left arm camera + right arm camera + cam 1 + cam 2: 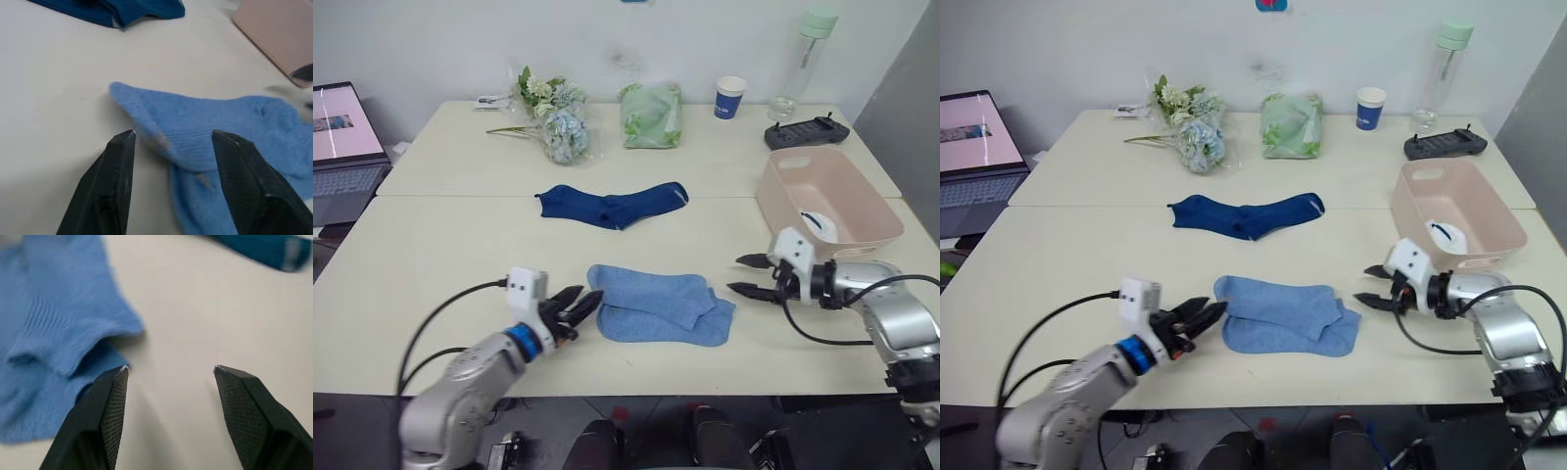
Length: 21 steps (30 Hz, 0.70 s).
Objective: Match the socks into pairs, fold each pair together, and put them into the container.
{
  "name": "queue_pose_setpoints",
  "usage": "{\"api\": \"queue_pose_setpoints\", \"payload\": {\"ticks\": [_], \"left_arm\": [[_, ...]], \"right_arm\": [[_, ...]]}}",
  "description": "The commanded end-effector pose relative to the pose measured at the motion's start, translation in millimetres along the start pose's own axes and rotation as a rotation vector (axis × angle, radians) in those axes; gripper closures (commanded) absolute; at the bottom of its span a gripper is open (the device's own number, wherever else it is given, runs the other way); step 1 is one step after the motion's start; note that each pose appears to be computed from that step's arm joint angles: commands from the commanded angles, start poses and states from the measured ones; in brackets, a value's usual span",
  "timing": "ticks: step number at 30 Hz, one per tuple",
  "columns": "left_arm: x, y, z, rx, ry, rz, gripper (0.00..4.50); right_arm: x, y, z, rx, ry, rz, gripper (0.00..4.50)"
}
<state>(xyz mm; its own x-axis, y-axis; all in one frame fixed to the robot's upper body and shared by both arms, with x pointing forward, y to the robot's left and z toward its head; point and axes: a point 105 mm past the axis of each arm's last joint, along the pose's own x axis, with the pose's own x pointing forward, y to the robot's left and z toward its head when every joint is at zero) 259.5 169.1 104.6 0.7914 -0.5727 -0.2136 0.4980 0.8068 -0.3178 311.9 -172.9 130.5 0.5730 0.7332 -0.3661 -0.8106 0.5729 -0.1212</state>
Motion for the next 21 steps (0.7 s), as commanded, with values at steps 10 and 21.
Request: {"api": "queue_pose_setpoints", "payload": {"ticks": [10,21], "left_arm": [[28.0,30.7,29.5,0.064,0.063,-0.100,2.09],[53.4,24.4,21.4,0.100,0.114,-0.186,2.98]], "right_arm": [[29.6,45.0,0.7,0.246,0.057,-0.029,1.46],[44.5,50.5,12.4,0.246,0.025,0.016,2.77]]}}
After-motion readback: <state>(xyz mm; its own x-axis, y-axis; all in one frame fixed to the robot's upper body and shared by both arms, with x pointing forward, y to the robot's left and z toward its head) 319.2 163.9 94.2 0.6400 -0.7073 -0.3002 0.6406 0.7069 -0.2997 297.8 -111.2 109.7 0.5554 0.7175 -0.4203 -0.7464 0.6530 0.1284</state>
